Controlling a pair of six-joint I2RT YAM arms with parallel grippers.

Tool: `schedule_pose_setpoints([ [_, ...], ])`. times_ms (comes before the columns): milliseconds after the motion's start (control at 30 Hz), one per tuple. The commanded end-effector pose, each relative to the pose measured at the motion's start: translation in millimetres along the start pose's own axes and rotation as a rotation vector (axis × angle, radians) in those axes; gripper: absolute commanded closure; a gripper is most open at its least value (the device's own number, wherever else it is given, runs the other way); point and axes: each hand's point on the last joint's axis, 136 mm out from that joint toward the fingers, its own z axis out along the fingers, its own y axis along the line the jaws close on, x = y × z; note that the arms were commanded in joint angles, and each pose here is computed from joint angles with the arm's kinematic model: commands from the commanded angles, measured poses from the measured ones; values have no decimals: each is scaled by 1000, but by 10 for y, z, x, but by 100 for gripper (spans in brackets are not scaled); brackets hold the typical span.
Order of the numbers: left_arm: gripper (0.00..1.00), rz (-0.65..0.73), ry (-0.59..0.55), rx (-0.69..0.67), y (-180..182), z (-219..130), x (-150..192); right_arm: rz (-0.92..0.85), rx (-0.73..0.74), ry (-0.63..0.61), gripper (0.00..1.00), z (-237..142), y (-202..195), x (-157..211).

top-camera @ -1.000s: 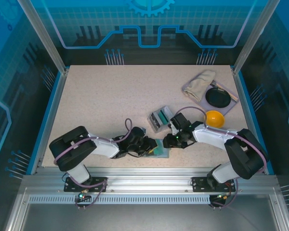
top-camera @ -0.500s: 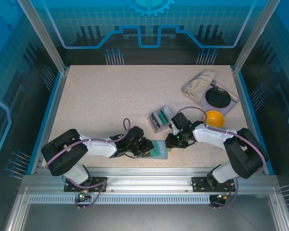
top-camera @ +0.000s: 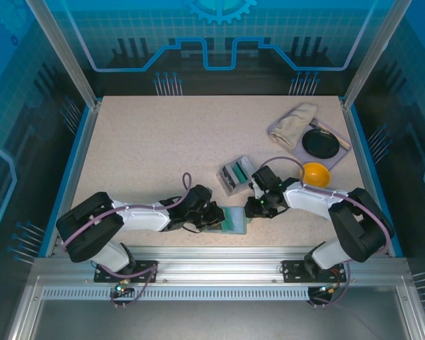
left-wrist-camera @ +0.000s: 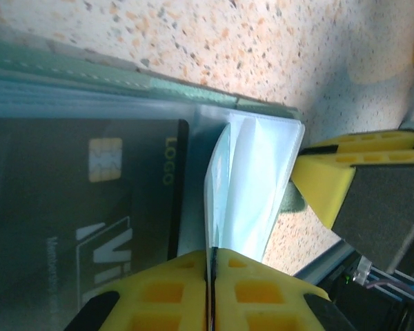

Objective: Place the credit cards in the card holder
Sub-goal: Insert the credit card into the card slot.

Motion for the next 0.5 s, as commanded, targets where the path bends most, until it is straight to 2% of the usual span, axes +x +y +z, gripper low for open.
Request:
schedule_pose_setpoints([
  [0,92,49,76,-26,40,44,130,0,0,54,77,108,-47,109],
  [467,91,110,112,21,-73,119,101,-10,-35,64,78,121,25,93],
])
